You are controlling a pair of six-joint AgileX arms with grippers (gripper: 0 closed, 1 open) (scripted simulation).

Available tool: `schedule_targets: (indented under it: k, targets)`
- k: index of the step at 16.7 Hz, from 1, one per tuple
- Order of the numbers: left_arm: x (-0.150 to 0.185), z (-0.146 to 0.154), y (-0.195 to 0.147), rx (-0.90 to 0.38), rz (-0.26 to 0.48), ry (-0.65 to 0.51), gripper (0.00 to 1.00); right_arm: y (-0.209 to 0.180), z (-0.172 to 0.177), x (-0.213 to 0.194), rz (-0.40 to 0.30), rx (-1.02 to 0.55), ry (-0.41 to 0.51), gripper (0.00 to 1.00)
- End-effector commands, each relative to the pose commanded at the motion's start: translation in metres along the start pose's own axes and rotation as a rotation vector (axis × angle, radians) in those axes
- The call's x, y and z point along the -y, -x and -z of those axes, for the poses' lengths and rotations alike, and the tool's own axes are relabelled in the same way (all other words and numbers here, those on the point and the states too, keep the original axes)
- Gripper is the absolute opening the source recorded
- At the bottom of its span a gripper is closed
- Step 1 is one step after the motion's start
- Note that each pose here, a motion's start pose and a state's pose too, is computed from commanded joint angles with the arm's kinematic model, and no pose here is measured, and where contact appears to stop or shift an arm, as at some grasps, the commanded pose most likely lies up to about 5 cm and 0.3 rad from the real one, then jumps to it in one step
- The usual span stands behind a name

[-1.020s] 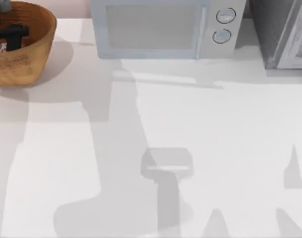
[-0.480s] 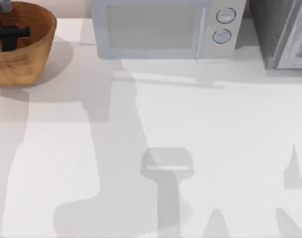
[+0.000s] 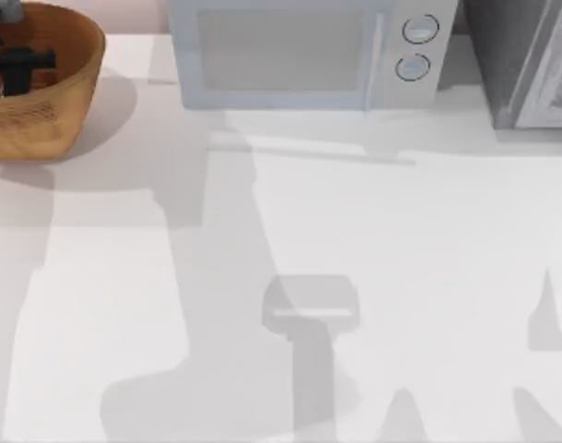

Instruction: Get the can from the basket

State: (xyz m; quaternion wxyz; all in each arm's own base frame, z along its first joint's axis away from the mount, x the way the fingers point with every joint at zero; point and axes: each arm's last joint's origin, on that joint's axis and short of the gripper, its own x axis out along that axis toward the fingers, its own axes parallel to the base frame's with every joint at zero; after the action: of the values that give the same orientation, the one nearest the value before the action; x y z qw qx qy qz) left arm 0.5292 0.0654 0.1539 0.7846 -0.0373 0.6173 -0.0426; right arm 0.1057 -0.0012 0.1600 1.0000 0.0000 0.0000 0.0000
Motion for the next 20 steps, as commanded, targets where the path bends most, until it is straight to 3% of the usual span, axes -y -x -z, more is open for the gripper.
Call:
schedule_targets:
  k: [3,6,10,13,15,17,20]
  targets:
    - [-0.004,0.000,0.024,0.068,-0.025,-0.014,0.00,0.000,0.000,0.000,0.000,0.000,0.000,1.00]
    - [-0.007,0.008,0.071,0.193,-0.075,-0.030,0.00,0.000,0.000,0.000,0.000,0.000,0.000,1.00]
    - [0.002,0.053,0.157,0.415,-0.161,-0.046,0.00,0.000,0.000,0.000,0.000,0.000,0.000,1.00]
    - [0.022,0.125,0.217,0.612,-0.221,-0.055,0.00,0.000,0.000,0.000,0.000,0.000,0.000,1.00]
    - [0.039,0.187,0.239,0.748,-0.250,-0.061,0.00,0.000,0.000,0.000,0.000,0.000,0.000,1.00]
    - [0.054,0.251,0.240,0.879,-0.263,-0.066,0.00,0.000,0.000,0.000,0.000,0.000,0.000,1.00]
    - [0.068,0.329,0.210,1.052,-0.252,-0.073,0.00,0.000,0.000,0.000,0.000,0.000,0.000,1.00]
